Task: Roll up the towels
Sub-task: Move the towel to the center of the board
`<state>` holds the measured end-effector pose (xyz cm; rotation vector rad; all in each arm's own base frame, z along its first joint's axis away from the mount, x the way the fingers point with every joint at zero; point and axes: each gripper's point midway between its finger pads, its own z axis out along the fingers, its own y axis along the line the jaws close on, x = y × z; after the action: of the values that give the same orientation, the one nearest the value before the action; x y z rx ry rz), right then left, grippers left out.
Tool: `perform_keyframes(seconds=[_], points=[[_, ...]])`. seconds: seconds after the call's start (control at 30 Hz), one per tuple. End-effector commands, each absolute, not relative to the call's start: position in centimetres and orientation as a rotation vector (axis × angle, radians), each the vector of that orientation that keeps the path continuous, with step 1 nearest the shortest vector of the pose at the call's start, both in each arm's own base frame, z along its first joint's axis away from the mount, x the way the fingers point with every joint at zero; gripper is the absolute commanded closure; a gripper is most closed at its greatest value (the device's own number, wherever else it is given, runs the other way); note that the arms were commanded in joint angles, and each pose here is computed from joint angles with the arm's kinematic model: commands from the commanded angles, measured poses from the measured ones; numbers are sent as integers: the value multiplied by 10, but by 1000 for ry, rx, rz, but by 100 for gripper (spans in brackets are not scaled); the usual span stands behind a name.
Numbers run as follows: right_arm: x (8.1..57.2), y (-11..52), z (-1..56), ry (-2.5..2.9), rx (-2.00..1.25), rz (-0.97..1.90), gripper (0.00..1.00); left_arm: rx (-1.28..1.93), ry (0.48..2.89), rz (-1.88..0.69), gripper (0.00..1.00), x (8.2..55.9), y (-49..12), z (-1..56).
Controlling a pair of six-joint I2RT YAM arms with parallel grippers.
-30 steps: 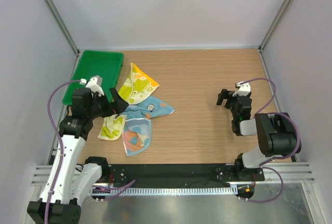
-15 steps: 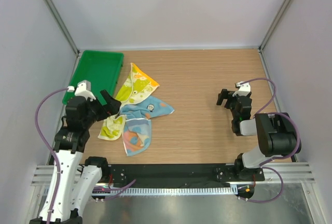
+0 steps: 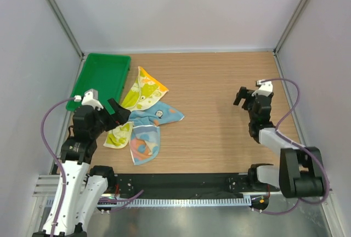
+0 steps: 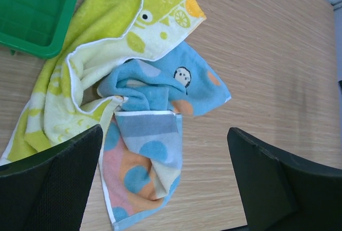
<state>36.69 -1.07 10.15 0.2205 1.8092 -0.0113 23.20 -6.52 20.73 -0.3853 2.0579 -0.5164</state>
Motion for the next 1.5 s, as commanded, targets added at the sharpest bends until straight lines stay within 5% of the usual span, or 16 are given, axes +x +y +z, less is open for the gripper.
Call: perform_keyframes(seconds=[0.0,0.3,0.37,1.47], points=[[371,5,166,1811,224,54,0,-331,2031,-563,0,235,-74,218],[328,132,255,1833,-103,253,0,-354,2023,-542,0,234,-69,219],[333,125,239,1897,142,308,0,-352,2014,-546,0,233,-69,220],[345,327,41,2487,-228,856,0,-392,2085,-313,0,220,-55,212]])
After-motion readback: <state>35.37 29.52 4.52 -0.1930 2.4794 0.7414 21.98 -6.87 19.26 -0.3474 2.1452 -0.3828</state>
